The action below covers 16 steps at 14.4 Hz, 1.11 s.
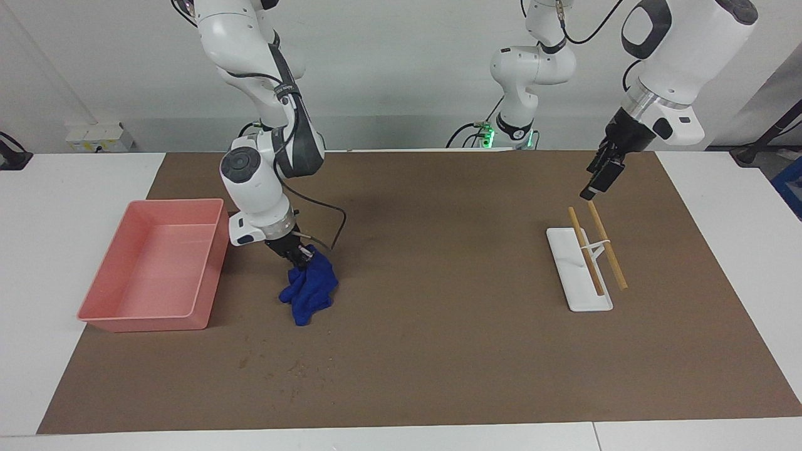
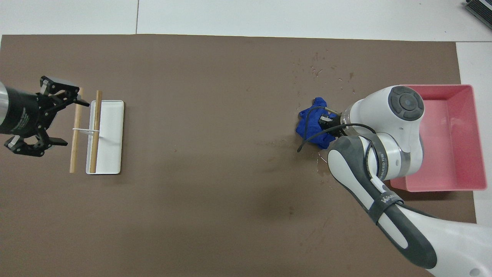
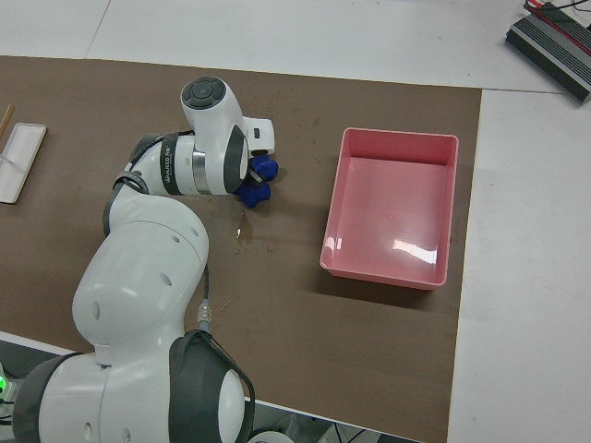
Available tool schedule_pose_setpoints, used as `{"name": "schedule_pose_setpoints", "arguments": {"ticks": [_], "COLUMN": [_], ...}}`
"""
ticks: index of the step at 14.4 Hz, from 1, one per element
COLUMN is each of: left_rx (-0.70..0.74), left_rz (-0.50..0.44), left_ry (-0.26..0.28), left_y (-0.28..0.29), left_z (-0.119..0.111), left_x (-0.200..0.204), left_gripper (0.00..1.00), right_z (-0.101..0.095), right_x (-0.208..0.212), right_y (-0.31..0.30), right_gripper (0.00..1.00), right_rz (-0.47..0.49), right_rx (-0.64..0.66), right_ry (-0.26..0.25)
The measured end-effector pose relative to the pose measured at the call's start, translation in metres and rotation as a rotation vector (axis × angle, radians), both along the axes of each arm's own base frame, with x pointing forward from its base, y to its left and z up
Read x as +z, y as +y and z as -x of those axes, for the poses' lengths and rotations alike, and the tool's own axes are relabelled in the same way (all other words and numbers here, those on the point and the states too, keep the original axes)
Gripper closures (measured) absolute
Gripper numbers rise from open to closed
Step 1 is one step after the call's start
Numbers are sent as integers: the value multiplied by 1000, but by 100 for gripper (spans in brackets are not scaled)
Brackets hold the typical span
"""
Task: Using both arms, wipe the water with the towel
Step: 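Carry the cloth with the right gripper while the left gripper withdraws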
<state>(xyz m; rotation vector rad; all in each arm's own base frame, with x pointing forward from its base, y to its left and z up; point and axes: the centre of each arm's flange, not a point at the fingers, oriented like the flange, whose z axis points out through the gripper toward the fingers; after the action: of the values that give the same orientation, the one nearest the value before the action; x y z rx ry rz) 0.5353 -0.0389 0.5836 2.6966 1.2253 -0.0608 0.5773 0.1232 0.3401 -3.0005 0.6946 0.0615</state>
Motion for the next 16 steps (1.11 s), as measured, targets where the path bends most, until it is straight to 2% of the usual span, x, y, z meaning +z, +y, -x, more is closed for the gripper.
{"name": "schedule_pose_setpoints", "arguments": {"ticks": [3, 6, 8, 10, 12, 16], "left_rx": [-294, -502, -597, -697, -755, -758], "left_rz": [-108, -161, -245, -276, -273, -264], "left_ry": [-7, -28, -4, 50, 81, 94], "left_y": [17, 23, 22, 11, 12, 25], "left_z": [23, 27, 28, 34, 40, 55], "left_x": [-16, -13, -14, -14, 1, 39], "left_gripper": [0, 0, 0, 0, 0, 0], "right_z": [22, 46, 65, 84, 100, 129], "right_x": [-1, -9, -14, -15, -16, -16], "right_y": [-5, -9, -10, -10, -12, -8], "right_gripper": [94, 94, 94, 94, 94, 94], "right_rz": [52, 69, 82, 96, 107, 128], "right_rx": [90, 137, 148, 158, 165, 189], "right_ry": [104, 192, 274, 356, 421, 510]}}
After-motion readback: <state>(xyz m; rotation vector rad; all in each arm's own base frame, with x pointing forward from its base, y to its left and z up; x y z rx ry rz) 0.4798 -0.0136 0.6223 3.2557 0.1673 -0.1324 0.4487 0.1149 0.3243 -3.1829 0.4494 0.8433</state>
